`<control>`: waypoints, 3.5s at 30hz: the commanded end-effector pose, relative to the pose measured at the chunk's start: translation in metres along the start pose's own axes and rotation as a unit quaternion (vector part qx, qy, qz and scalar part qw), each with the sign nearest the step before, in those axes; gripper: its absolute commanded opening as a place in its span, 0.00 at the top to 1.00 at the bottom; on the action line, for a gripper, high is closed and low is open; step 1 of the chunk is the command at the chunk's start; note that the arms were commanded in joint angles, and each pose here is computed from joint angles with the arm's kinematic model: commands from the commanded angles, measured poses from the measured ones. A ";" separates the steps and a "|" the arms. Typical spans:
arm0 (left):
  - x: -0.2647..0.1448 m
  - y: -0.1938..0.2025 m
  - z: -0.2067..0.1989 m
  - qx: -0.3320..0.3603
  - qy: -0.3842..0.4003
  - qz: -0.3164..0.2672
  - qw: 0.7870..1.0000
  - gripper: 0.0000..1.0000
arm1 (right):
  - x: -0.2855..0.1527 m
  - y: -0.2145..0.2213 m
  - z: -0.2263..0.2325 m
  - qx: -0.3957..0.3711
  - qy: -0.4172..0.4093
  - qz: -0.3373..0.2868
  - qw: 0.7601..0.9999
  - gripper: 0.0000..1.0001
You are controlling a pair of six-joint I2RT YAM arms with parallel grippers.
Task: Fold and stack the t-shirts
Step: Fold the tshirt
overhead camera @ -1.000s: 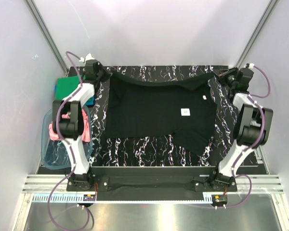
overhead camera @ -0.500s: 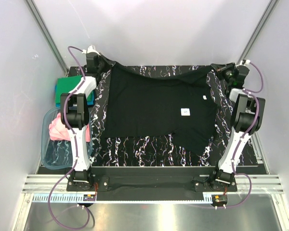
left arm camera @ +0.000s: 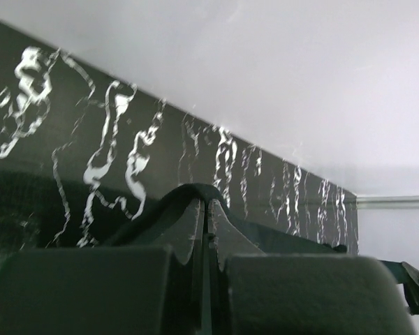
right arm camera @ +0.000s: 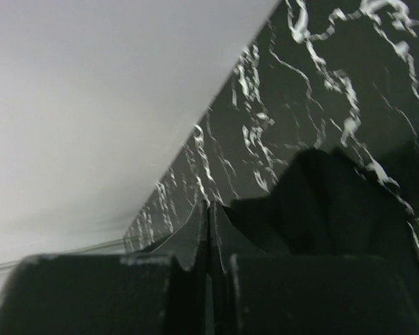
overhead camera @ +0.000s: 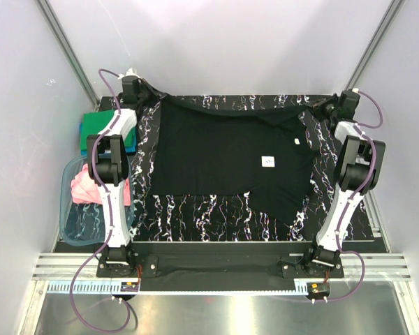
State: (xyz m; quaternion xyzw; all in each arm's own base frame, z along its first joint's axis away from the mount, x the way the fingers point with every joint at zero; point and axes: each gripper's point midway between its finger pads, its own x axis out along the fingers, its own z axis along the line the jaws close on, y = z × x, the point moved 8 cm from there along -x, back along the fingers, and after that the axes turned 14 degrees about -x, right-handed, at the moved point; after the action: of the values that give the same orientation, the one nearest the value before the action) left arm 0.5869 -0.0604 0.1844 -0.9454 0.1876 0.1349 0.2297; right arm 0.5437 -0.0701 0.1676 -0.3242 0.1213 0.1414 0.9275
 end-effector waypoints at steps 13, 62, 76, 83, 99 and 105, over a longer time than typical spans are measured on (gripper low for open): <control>-0.042 0.000 0.016 0.018 -0.057 0.090 0.994 1.00 | -0.061 0.014 -0.005 -0.049 0.100 0.081 0.990 1.00; -0.081 0.033 0.071 0.045 -0.233 0.156 0.959 0.98 | -0.121 0.065 -0.022 -0.049 0.180 0.180 0.966 1.00; -0.086 0.032 0.061 0.061 -0.233 0.155 0.958 0.68 | -0.143 0.088 -0.034 -0.032 0.218 0.206 0.953 0.96; -0.104 0.024 0.041 0.077 -0.226 0.122 0.963 0.66 | -0.150 0.086 -0.032 -0.037 0.237 0.215 0.947 0.67; -0.095 0.189 -0.057 0.085 0.057 0.278 0.955 0.58 | -0.046 0.031 -0.034 -0.155 0.076 0.175 0.969 0.57; -0.100 0.264 -0.086 0.074 0.084 0.303 0.946 0.56 | -0.065 0.053 -0.022 -0.159 0.107 0.244 0.951 0.51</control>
State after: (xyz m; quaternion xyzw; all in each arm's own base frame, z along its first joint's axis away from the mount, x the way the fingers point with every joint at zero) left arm 0.3993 -0.2763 0.1606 -0.8060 0.5154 0.1591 0.2437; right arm 0.4774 -0.0704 0.1136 -0.4123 0.2789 0.3269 0.8033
